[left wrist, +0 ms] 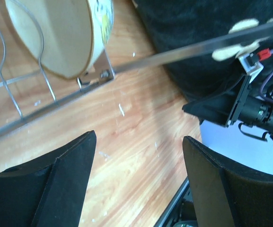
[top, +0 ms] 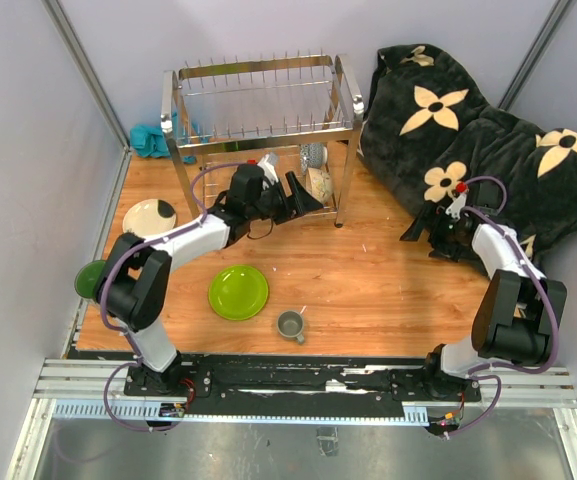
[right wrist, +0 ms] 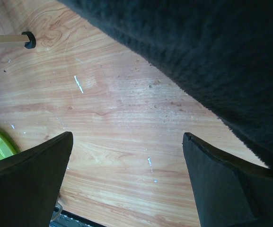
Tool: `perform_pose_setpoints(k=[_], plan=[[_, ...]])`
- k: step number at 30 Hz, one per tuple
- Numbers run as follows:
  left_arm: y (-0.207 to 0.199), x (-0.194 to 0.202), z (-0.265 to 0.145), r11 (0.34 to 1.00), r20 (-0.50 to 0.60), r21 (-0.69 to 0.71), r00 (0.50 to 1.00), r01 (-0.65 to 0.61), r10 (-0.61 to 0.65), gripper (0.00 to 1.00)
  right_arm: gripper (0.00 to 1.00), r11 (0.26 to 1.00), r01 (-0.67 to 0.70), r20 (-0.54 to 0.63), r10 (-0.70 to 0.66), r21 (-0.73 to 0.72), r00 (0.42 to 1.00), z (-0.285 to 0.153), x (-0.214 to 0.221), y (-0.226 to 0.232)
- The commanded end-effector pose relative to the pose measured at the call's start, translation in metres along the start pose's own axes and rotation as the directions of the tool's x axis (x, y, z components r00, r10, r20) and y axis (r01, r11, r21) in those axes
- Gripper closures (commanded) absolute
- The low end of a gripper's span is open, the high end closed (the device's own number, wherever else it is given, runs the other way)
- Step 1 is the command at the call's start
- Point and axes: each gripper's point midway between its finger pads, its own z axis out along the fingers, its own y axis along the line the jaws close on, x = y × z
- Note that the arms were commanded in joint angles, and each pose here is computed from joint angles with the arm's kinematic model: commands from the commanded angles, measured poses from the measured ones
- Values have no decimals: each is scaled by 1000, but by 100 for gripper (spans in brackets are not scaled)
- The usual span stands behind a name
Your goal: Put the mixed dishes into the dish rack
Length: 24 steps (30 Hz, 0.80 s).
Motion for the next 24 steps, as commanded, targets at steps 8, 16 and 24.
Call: perform_pose_setpoints(k=[8,16,24], plan=[[-20,22,-86,982,39,-175,996,-76,84,21,1,998,25,-16,-27,-61,1000,9,33,18],[-4,0,-194,881,192,-474,975,-10,115,28,1,974,112,-17,-118,-194,993,14,51,70],[25,-27,-286,696,342,-698,932,168,117,54,1,939,206,-43,-226,-274,973,16,77,103]])
